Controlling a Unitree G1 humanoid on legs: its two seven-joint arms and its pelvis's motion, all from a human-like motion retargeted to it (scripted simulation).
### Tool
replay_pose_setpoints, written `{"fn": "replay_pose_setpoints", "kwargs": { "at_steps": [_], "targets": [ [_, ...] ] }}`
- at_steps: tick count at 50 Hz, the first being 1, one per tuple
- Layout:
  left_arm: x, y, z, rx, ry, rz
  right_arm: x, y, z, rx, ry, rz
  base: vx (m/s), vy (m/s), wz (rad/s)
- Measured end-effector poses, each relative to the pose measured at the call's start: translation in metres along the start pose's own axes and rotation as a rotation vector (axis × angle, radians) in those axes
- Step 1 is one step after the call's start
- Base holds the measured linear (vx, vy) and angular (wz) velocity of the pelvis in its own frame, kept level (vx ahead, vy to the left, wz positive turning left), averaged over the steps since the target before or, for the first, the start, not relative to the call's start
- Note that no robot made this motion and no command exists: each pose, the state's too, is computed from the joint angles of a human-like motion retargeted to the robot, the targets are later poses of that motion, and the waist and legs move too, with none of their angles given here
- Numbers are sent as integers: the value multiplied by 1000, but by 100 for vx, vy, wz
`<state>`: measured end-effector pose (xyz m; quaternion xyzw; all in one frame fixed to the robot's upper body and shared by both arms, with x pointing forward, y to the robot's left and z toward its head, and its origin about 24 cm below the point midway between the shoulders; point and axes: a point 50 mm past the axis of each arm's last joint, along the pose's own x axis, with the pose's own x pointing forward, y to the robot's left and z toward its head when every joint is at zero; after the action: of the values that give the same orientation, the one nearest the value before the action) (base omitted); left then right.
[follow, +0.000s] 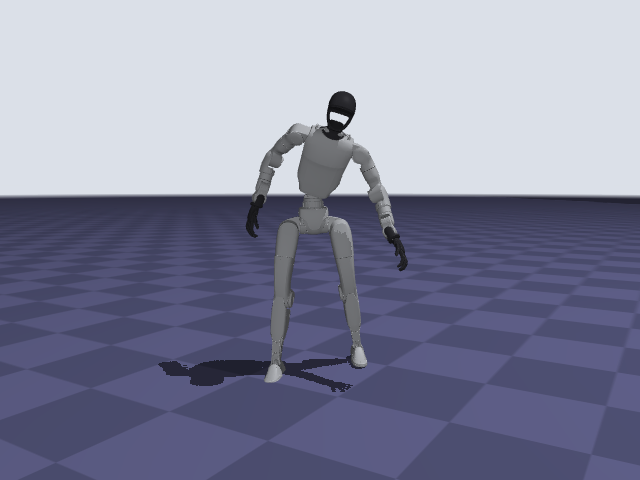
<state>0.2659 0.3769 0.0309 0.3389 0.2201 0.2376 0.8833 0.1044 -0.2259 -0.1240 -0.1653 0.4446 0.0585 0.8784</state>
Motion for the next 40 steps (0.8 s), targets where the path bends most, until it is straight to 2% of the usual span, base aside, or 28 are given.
{"fn": "replay_pose_setpoints", "kwargs": {
  "at_steps": [5, 12, 23, 29, 34, 40],
  "targets": [
    [-33, -26, -73, 16, 214, -95, 6, -7, 19, -4, -57, -16, 32, -28, 5],
    [-85, -35, -155, 66, 512, -152, 9, -8, 27, -40, -87, -17, 28, -12, 58],
    [-154, -35, -220, -2, 814, -46, 4, -6, 12, -110, -52, -21, 41, 12, 65],
    [-96, -27, -173, -119, 672, 34, -6, 11, -8, -2, 1, 51, 35, 10, 160],
    [-30, -13, -87, -153, 358, 52, -11, 15, -19, -26, 40, 118, 32, 1, 209],
    [14, 20, 18, -76, 20, 88, -9, 12, -23, -53, 68, 115, 32, -8, 181]
  ]
}}
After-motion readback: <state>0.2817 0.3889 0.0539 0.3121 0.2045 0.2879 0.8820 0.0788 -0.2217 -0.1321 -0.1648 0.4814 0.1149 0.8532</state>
